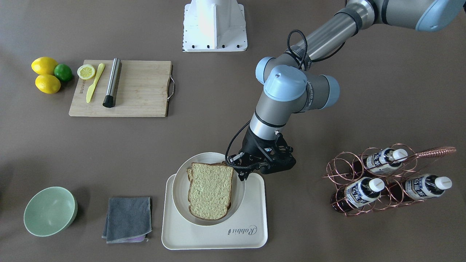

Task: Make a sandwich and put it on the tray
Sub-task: 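Carry the plate with the left gripper onto the cream tray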

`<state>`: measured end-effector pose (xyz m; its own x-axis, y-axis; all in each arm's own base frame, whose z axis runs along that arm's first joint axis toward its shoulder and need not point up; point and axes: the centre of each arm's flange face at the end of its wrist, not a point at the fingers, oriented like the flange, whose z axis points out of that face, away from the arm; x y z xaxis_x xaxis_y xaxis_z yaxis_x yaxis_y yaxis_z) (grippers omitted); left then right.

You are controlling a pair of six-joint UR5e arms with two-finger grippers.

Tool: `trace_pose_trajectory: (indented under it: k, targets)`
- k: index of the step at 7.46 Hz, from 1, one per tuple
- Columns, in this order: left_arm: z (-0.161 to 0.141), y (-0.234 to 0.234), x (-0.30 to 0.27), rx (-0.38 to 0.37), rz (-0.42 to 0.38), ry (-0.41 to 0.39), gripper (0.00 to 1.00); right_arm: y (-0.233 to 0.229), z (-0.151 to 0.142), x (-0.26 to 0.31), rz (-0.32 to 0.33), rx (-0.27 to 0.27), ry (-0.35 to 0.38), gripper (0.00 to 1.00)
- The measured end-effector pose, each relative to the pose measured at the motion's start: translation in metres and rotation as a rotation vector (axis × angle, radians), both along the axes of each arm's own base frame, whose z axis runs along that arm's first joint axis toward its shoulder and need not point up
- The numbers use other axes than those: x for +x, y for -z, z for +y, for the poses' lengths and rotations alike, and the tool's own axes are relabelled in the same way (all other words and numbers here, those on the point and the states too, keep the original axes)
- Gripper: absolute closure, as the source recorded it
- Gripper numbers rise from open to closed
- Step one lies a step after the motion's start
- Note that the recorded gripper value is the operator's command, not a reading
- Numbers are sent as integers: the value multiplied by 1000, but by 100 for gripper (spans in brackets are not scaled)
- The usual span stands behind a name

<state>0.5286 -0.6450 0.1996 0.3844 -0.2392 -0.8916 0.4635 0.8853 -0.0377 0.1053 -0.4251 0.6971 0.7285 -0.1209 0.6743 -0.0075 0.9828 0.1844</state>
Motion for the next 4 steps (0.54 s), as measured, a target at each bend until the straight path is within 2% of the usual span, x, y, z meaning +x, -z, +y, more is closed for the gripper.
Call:
trace_pose_trajectory:
  k: [2,4]
  targets:
    - [-25,-16,16,-14,-17,10,100,2,-1,0,1,5,1,0]
    - [-35,-38,24,-20,-32,12,100,3,-2,0,1,8,1,0]
